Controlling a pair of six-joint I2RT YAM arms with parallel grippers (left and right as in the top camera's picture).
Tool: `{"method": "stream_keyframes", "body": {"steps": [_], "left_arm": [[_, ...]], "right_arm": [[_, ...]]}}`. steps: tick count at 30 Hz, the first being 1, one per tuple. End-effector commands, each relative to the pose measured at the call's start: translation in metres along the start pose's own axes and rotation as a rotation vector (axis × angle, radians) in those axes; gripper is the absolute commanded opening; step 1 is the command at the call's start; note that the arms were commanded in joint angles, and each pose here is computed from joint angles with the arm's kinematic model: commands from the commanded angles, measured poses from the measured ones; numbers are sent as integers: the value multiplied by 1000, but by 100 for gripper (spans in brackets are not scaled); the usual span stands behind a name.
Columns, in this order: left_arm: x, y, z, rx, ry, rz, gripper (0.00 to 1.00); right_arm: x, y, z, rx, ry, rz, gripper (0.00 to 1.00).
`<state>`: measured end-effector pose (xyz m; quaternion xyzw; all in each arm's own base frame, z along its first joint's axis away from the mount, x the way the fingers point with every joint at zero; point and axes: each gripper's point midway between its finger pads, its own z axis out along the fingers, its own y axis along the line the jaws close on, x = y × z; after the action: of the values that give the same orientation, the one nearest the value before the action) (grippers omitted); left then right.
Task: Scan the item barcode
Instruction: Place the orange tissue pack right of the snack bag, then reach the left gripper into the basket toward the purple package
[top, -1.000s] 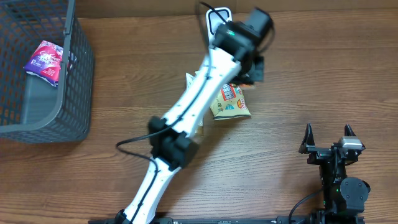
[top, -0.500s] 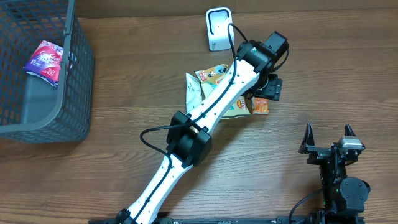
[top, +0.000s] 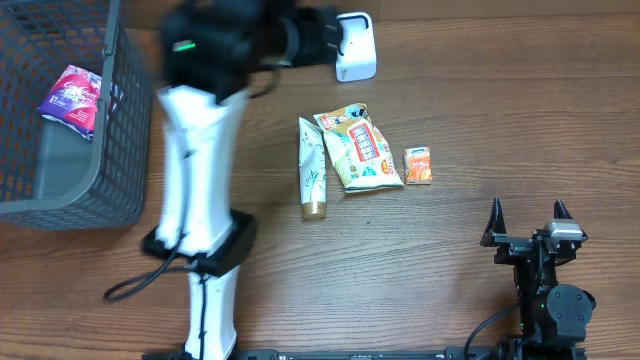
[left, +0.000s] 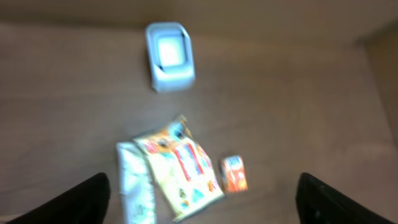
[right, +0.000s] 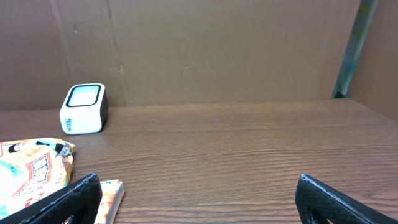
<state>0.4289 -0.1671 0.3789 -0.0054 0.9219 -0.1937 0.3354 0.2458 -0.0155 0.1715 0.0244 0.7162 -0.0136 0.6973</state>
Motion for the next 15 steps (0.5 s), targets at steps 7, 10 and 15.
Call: {"method": "stream_keyframes", "body": {"steps": [7,10,15], "left_arm": [[-50,117,-106,-187,-262,-149,100],[-53,164,-114,-287,-272,-224,100],[-45,253,-132,-561,-268,-356,100]], "right_arm": [[2,-1,0,5,-3,-4,100],[2,-1,0,5,-3,-4,100],[2,-1,0,5,-3,-4,100]]}}
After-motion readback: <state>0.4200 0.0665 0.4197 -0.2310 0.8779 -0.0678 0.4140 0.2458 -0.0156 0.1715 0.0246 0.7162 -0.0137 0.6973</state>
